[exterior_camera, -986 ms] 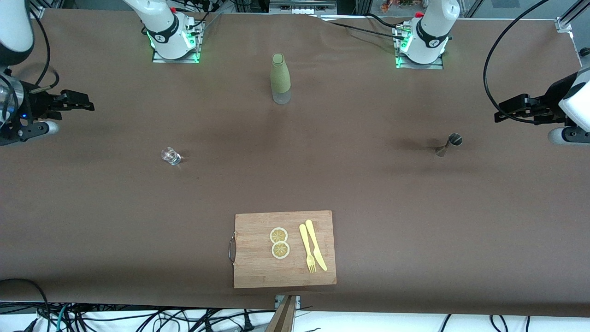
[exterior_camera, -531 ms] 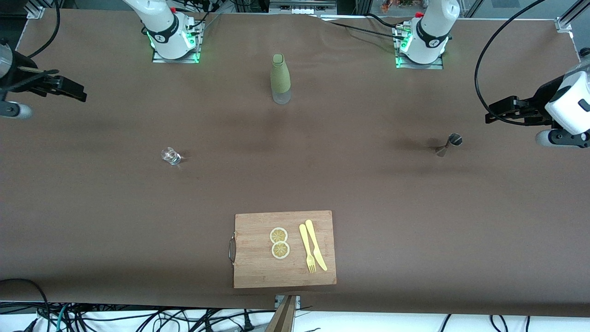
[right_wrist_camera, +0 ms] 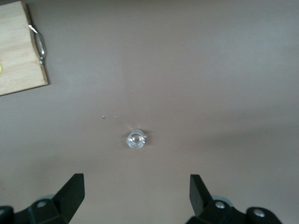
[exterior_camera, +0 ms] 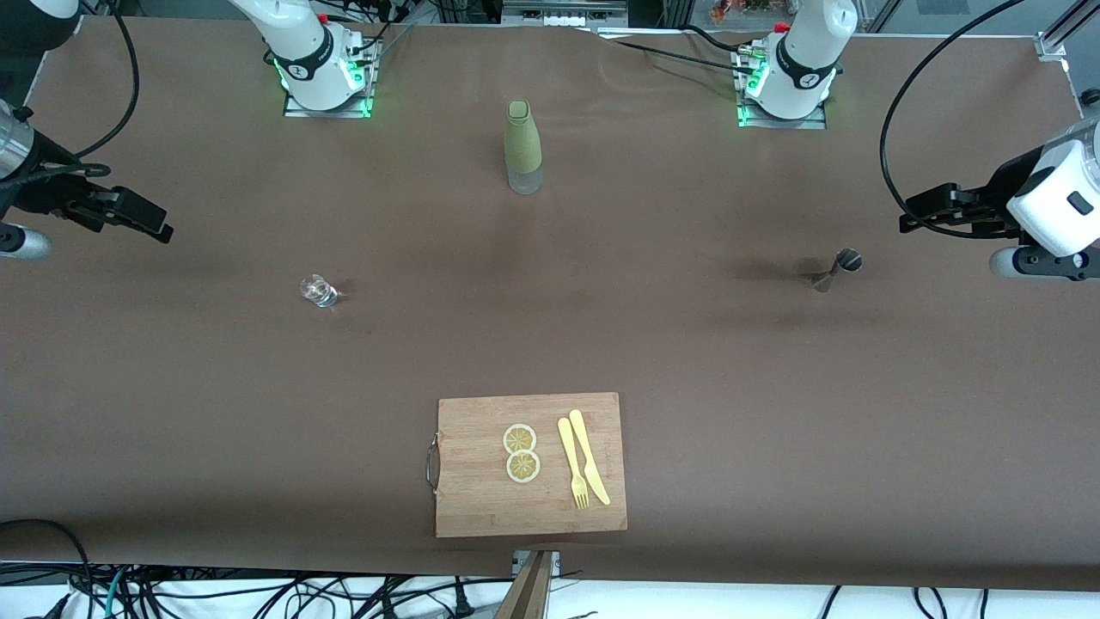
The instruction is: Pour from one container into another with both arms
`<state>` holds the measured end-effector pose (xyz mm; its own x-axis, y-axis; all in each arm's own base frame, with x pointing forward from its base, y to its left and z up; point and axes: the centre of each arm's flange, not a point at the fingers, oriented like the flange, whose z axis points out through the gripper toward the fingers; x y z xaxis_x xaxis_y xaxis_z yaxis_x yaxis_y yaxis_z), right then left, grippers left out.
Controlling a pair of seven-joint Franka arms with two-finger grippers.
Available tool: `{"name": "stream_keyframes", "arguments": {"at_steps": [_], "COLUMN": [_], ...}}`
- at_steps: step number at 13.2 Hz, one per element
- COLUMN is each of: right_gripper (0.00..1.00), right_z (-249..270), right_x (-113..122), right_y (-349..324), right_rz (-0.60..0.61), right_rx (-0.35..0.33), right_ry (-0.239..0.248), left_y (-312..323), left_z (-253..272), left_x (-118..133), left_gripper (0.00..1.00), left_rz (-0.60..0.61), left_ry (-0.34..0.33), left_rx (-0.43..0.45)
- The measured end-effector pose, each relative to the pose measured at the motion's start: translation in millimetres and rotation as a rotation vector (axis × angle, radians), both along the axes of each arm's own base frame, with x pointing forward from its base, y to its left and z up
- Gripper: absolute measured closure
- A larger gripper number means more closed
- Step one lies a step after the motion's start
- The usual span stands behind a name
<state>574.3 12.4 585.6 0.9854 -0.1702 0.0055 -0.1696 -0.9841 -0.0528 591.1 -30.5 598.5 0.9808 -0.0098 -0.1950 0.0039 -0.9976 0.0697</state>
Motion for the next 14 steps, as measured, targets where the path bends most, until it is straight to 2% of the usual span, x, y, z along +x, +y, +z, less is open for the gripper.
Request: {"name": "stream_keyframes", "arguments": {"at_steps": [2,4,7,14], "right_gripper": [0.00,0.00,0.00,0.00], "right_z": [0.1,-1.2,-2.3,-4.0], "right_x": [0.8,0.1,-0.1,-1.8], "right_y": [-0.5,-7.1,-19.5,-16.2], "right_rz": [0.004,0.044,0.086,0.105], "right_rx": [0.032,0.031,-0.038,-0.047], "right_ry": [-0.004,0.001,0.005,0.022], "left_y": [0.8,3.0,4.9,5.0], "left_z": [0.0,0.0,-0.1,-0.4], "left_x": [0.0,0.1,0.3,0.5], "left_gripper": [0.00,0.00,0.00,0.00], "left_rz": [0.002,0.006,0.009,0.009], "left_ry": [0.000,0.000,0.000,0.001], "left_rx": [0.000,0.001,0.001,0.001]}}
